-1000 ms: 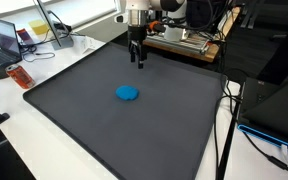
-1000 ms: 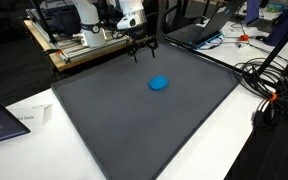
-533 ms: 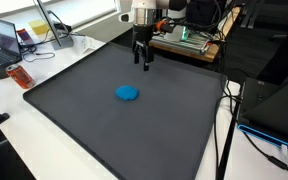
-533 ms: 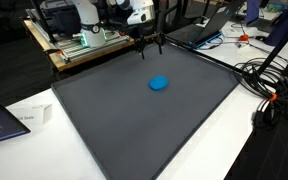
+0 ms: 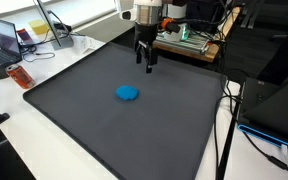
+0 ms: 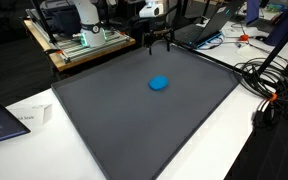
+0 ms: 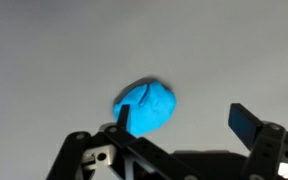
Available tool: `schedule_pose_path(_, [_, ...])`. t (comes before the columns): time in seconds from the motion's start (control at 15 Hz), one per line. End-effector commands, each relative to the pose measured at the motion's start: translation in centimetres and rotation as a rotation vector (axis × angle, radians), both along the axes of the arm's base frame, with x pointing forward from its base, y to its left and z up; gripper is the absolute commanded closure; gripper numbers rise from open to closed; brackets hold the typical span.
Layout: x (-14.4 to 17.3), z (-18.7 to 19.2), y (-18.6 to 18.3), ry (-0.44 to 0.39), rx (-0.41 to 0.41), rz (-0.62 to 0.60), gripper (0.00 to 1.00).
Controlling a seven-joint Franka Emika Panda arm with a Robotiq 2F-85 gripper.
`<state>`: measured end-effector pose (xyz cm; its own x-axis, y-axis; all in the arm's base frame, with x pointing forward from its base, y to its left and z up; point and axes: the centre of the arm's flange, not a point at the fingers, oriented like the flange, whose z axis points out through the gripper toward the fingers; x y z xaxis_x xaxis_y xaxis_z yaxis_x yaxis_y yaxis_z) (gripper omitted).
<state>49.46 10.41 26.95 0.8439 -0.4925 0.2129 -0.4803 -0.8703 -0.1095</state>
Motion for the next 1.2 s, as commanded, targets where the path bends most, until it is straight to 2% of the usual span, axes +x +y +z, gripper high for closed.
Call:
schedule_pose_path(0.0, [1.3, -0.6, 1.3, 0.023, -0.03, -0.019, 0.0])
schedule_pose_path(0.27, [2.6, -2.1, 1.4, 0.022, -0.056, -0.046, 0.0])
schedule_pose_path(1.13, [5.6, -7.6, 0.3, 0.086, -0.069, -0.092, 0.0])
